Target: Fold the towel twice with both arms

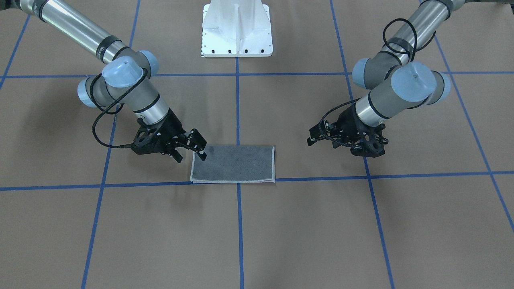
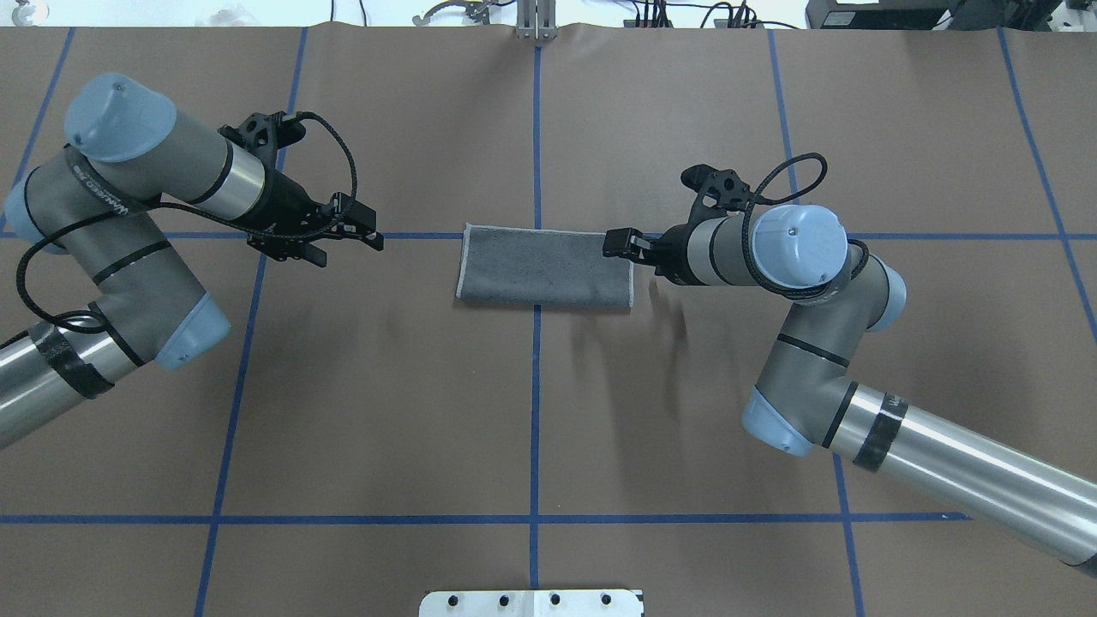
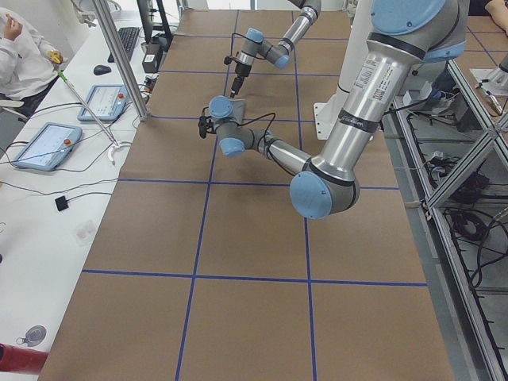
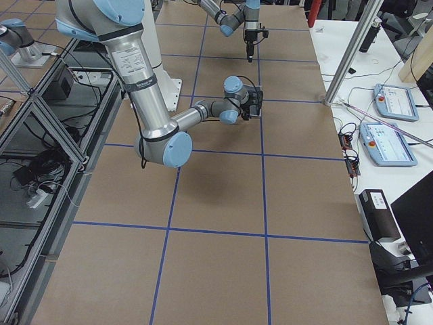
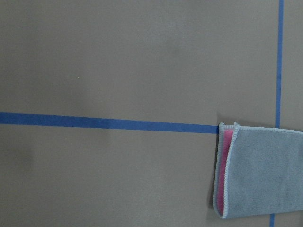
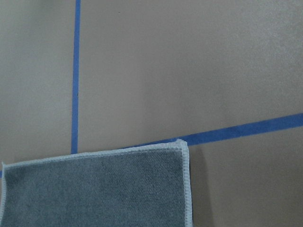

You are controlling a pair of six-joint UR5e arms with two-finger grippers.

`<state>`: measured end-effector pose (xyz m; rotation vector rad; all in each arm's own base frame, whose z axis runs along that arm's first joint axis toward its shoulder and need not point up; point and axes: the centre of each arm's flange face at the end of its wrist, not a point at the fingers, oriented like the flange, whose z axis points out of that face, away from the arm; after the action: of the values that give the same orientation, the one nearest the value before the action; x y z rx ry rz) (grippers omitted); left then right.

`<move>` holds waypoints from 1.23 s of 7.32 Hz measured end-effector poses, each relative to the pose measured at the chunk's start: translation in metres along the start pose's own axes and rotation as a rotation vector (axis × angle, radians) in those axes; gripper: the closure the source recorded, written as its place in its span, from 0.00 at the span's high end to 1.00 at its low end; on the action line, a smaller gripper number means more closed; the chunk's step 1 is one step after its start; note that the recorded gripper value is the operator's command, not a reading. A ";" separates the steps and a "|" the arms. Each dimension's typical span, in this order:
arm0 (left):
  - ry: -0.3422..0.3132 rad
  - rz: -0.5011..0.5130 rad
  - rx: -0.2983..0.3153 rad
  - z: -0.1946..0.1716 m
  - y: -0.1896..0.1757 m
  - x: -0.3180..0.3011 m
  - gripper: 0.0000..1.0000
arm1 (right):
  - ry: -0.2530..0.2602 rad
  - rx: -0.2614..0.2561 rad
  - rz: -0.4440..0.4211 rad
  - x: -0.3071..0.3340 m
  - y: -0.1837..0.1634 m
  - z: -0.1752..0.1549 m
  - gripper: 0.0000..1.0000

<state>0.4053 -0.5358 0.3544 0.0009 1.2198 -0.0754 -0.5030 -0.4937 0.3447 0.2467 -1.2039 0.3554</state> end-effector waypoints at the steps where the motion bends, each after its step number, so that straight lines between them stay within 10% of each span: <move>1: -0.002 -0.002 -0.002 0.004 -0.001 0.003 1.00 | 0.002 -0.018 0.015 0.001 -0.016 -0.006 0.93; 9: 0.029 0.026 -0.002 0.048 -0.049 0.069 0.99 | 0.227 -0.118 -0.216 0.119 -0.157 -0.104 0.98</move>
<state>0.4713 -0.5904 0.3083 0.0161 1.2486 -0.0521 -0.3135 -0.5830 0.4209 0.2250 -0.9598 0.1190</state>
